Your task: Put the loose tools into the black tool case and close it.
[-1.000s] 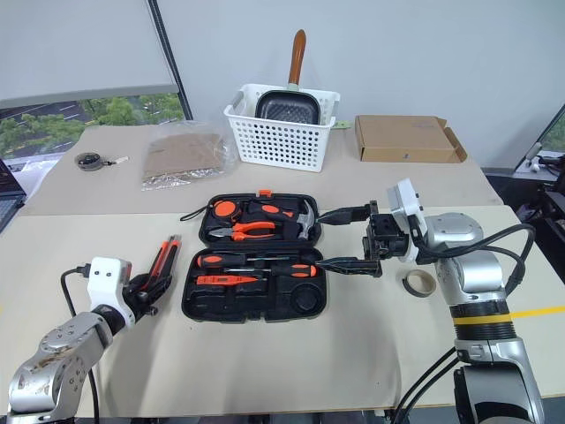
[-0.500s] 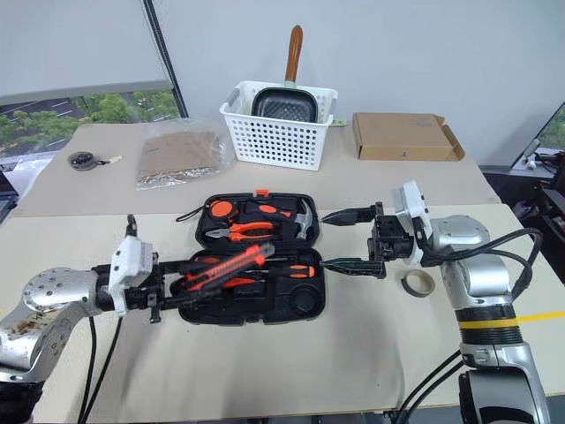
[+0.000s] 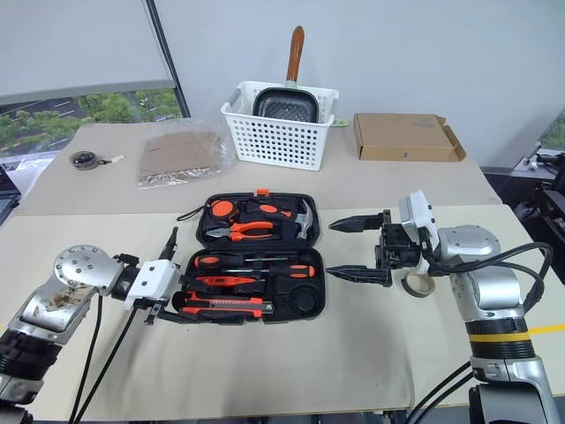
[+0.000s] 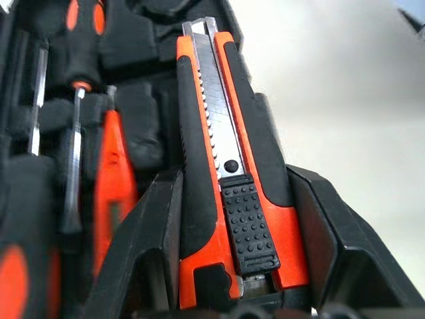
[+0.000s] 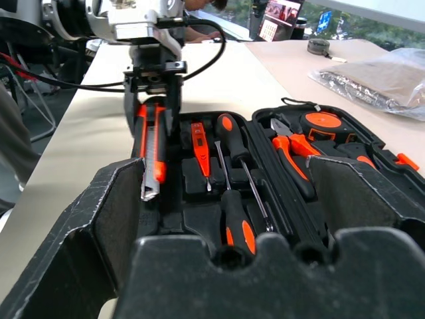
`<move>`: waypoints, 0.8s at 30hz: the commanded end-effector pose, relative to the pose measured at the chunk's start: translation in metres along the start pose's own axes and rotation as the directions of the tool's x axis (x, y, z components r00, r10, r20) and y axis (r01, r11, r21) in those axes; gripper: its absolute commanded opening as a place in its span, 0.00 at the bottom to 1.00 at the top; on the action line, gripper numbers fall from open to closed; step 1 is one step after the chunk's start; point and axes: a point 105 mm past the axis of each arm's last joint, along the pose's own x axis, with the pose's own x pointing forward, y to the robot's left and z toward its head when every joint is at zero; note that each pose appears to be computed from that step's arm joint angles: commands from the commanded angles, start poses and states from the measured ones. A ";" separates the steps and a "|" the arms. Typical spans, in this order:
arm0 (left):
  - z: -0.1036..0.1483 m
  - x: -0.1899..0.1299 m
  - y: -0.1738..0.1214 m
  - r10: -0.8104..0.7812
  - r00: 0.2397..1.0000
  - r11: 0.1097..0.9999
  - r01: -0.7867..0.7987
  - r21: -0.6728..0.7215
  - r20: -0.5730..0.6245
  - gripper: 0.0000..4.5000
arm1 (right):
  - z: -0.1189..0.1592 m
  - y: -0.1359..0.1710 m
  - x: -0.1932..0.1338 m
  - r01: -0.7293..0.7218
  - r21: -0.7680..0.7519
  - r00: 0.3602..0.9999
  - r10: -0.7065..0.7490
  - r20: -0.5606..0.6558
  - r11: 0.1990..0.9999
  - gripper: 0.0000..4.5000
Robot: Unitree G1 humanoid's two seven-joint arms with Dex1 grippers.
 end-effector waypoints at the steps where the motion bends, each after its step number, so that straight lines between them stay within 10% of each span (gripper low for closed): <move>1: 0.002 -0.003 0.008 0.021 1.000 1.000 -0.020 0.020 -0.011 0.40 | 0.013 0.000 -0.004 0.017 -0.057 1.000 -0.016 0.021 0.998 1.00; 13: 0.001 0.013 0.007 -0.007 0.999 1.000 0.008 0.009 -0.046 0.40 | 0.012 -0.003 -0.004 0.026 -0.064 0.999 -0.025 0.021 0.998 1.00; 19: 0.002 0.007 0.005 -0.008 0.998 1.000 0.007 -0.009 -0.058 0.95 | 0.012 -0.004 -0.006 0.027 -0.065 1.000 -0.026 0.016 0.997 1.00; 24: 0.019 0.000 0.016 0.064 0.997 0.997 -0.062 -0.036 0.036 0.99 | 0.011 -0.004 -0.005 0.029 -0.064 0.999 -0.028 0.018 0.998 1.00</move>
